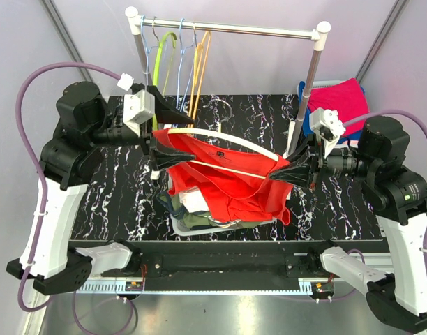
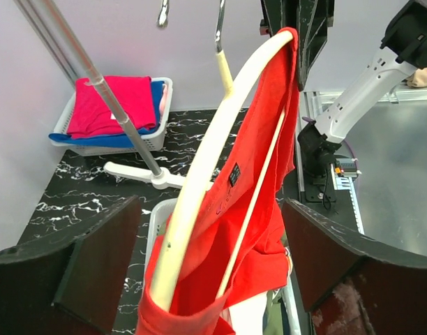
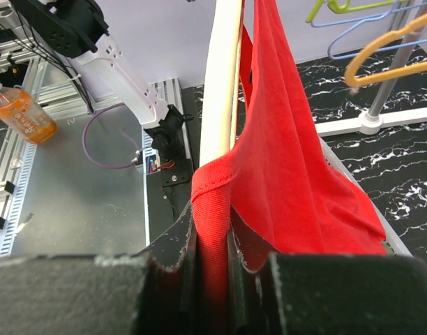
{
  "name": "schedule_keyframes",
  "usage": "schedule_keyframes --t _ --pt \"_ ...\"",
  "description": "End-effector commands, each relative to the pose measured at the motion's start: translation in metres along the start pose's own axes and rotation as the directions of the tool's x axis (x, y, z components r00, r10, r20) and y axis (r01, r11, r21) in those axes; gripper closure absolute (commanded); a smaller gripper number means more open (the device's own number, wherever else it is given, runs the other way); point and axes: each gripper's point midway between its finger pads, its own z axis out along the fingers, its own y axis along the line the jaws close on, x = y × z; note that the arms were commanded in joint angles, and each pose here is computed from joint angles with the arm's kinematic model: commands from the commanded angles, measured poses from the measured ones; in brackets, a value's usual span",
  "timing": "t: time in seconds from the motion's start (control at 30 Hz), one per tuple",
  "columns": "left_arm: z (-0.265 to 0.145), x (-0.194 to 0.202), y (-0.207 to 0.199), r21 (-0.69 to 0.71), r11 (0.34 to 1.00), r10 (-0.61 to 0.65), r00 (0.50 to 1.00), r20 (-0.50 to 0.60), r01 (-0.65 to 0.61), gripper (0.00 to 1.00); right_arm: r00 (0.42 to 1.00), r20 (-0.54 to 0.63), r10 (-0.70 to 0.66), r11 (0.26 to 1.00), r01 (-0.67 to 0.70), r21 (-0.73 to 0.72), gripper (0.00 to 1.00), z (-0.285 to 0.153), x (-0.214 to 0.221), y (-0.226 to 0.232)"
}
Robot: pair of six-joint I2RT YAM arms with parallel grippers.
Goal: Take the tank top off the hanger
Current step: Pick up the hanger from the clothesline, then move the clothesline to the center of the board.
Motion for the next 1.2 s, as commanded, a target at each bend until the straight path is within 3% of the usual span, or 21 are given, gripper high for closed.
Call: schedule_keyframes --t 0.0,0.03,0.13,0.17,0.23,0.33,0.37,0.4,0.5,0.53,0.63,0.8,0.83,0.9,1.0,1.03,1.13,1.17 --pt "0.004 -0.012 -0.003 0.038 0.999 0.034 0.999 0.036 -0.035 0.19 0.990 0.074 -0.121 0.991 0.125 -0.056 1.00 -0.003 -0.030 0.016" --pt "0.004 -0.013 -0.003 0.041 0.999 0.033 0.999 0.038 -0.035 0.34 0.990 0.074 -0.121 0.991 0.125 -0.054 1.00 -0.003 -0.030 0.015" --pt "0.002 -0.020 -0.005 0.040 0.998 0.049 0.998 0.049 -0.051 0.59 0.992 0.070 -0.108 0.993 0.111 -0.039 1.00 -0.002 -0.029 0.011" --pt "0.002 -0.019 -0.005 0.034 0.998 0.048 0.998 0.046 -0.049 0.75 0.992 0.068 -0.103 0.995 0.104 -0.007 1.00 -0.001 -0.028 0.004" --pt "0.000 -0.020 -0.004 0.018 0.998 0.054 0.997 0.046 -0.055 0.82 0.993 0.069 -0.098 0.995 0.096 0.031 1.00 0.001 -0.026 -0.005" --pt "-0.001 -0.018 -0.005 0.006 0.998 0.061 0.997 0.042 -0.061 0.84 0.994 0.075 -0.079 0.994 0.073 0.082 0.92 0.004 -0.021 -0.018" --pt "-0.001 -0.015 -0.004 0.001 0.998 0.056 0.998 0.036 -0.056 0.84 0.994 0.079 -0.078 0.993 0.070 0.094 0.83 0.003 -0.021 -0.019" --pt "-0.003 -0.015 -0.005 -0.005 0.998 0.063 0.997 0.036 -0.063 0.83 0.994 0.082 -0.073 0.991 0.063 0.116 0.61 0.004 -0.018 -0.025" --pt "-0.007 -0.014 -0.005 -0.038 0.995 0.094 0.995 0.026 -0.093 0.87 0.993 0.100 -0.066 0.975 0.043 0.219 0.42 -0.001 -0.019 -0.037" --pt "-0.009 -0.013 -0.003 -0.055 0.993 0.109 0.994 0.015 -0.108 0.87 0.992 0.110 -0.065 0.956 0.031 0.292 0.20 -0.006 -0.020 -0.047" --pt "-0.015 -0.013 -0.006 -0.074 0.988 0.137 0.991 0.002 -0.136 0.89 0.986 0.147 -0.076 0.894 0.002 0.448 0.00 -0.024 -0.023 -0.063" --pt "-0.019 -0.011 -0.012 -0.079 0.986 0.148 0.989 -0.009 -0.148 0.90 0.970 0.227 -0.088 0.749 -0.086 0.657 0.00 -0.061 -0.025 -0.081" --pt "-0.020 -0.010 -0.012 -0.080 0.985 0.150 0.989 -0.013 -0.151 0.91 0.962 0.260 -0.086 0.693 -0.130 0.709 0.00 -0.073 -0.026 -0.089" --pt "-0.021 -0.008 -0.012 -0.088 0.984 0.152 0.988 -0.020 -0.153 0.91 0.949 0.290 -0.122 0.660 -0.141 0.738 0.00 -0.084 -0.031 -0.087" --pt "-0.024 -0.008 -0.015 -0.092 0.982 0.161 0.987 -0.023 -0.162 0.91 0.930 0.345 -0.129 0.542 -0.225 0.809 0.00 -0.107 -0.032 -0.100" --pt "-0.024 -0.007 -0.016 -0.091 0.983 0.158 0.987 -0.023 -0.160 0.91 0.928 0.349 -0.129 0.466 -0.254 0.847 0.00 -0.119 -0.029 -0.109" --pt "-0.027 -0.009 -0.021 -0.093 0.981 0.168 0.986 -0.021 -0.169 0.91 0.953 0.301 -0.024 0.311 -0.279 0.908 0.06 -0.128 0.003 -0.138" --pt "-0.029 -0.009 -0.023 -0.093 0.981 0.172 0.985 -0.019 -0.173 0.91 0.959 0.282 0.024 0.295 -0.276 0.915 0.10 -0.123 0.016 -0.146"
